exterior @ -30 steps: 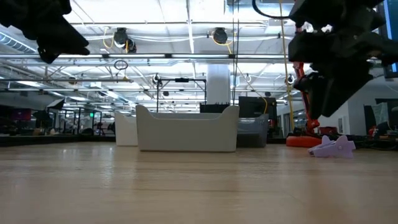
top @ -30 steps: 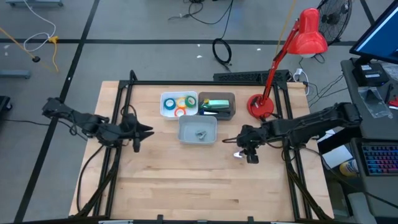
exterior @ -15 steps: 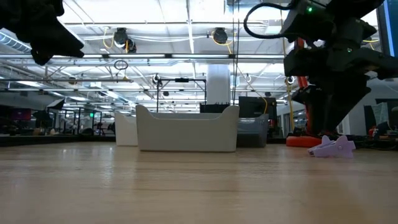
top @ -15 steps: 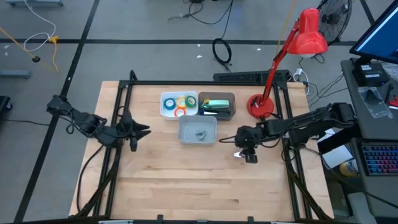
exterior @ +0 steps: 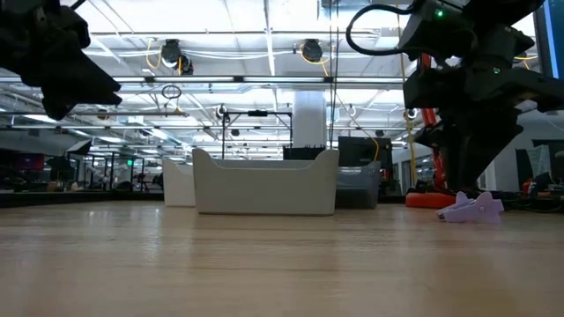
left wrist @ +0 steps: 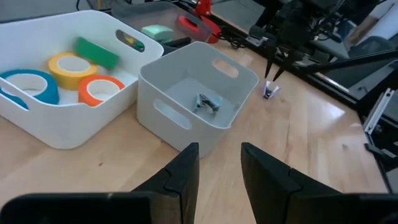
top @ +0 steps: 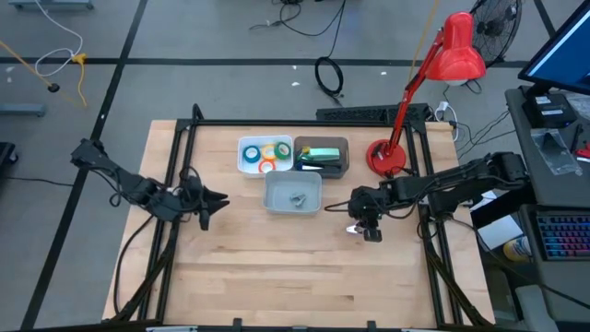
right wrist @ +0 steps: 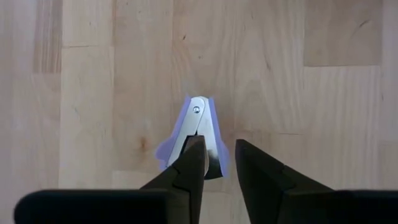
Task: Pick and place Stapler, Stapler remover, tape
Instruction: Put the light purple staple remover into the gray bin
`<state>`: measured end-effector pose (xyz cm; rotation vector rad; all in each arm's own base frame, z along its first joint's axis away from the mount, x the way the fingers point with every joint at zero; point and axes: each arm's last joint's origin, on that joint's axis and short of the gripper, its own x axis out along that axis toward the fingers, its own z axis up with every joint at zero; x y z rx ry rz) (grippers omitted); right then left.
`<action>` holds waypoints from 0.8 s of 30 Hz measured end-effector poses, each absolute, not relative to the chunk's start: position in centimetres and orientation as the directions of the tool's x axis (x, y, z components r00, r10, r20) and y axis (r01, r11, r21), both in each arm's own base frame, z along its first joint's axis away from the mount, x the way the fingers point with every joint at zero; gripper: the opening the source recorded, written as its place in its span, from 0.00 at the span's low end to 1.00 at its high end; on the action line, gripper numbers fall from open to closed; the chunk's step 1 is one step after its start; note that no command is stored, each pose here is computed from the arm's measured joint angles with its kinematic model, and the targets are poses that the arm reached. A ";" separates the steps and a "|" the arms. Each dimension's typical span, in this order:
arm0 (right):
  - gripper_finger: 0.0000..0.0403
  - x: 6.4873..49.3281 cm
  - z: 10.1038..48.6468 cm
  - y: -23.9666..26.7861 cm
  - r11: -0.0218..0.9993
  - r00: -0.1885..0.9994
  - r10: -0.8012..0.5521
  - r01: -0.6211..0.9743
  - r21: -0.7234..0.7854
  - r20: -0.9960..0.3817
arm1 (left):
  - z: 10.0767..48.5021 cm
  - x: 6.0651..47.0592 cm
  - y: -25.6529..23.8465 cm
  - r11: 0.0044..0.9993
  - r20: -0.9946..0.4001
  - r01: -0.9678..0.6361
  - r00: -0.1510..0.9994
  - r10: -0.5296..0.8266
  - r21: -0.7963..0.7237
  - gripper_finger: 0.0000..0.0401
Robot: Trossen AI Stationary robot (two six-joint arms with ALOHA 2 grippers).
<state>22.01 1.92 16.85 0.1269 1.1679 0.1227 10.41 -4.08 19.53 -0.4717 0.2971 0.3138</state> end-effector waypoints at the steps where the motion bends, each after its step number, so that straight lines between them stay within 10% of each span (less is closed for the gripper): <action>1: 0.20 22.0 16.8 1.9 0.986 0.385 0.162 -0.020 0.167 -0.909 | 19.3 10.5 -4.1 0.844 -0.345 -0.359 0.911 0.224 -0.399 0.30; 24: 0.30 22.0 16.8 1.9 0.985 0.379 0.161 -0.011 0.170 -0.911 | 16.2 10.7 -4.2 0.825 -0.306 -0.345 0.926 0.221 -0.447 0.30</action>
